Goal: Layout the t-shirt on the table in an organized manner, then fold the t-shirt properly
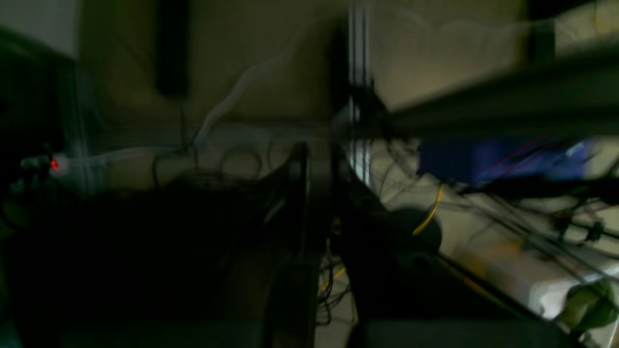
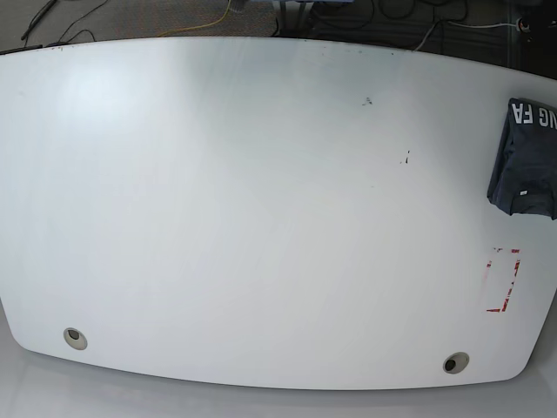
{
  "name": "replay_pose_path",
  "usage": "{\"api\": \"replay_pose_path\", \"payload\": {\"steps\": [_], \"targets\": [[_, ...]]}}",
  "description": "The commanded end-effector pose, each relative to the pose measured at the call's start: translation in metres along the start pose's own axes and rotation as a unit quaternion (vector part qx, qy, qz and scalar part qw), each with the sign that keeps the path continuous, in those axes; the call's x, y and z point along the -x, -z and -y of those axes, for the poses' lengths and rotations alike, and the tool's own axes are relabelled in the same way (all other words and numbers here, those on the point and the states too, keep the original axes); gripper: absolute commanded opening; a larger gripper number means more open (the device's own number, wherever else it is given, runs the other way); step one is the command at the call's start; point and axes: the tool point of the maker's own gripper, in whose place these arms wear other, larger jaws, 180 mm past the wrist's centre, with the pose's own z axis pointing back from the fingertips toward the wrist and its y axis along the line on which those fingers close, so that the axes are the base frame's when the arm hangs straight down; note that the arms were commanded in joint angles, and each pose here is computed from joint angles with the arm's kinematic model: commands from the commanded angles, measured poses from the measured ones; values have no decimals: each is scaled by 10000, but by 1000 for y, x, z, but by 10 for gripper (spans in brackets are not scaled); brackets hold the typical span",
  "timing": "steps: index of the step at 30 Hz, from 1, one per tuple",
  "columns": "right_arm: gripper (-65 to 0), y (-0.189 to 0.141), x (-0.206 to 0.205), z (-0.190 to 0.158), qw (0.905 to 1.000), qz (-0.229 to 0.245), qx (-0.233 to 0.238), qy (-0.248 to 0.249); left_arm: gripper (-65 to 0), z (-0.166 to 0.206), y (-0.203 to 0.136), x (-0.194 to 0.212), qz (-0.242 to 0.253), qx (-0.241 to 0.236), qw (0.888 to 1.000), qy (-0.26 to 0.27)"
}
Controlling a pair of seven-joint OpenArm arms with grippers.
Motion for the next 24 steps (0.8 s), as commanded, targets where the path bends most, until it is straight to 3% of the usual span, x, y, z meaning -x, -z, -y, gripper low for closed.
{"api": "replay_pose_path", "payload": {"steps": [1,15,24], "targets": [[-631,7,7,-1,10000,-52,-51,49,-650,-4,9,8,4,4,9999,-127],[-631,85,25,-7,9968,-405,-335,600,-650,-14,81,60,-784,182,9963,-315],[-631,126,26,1,9952,-716,-378,541,-650,-1,114,87,-1370,441,9890,-345]]}}
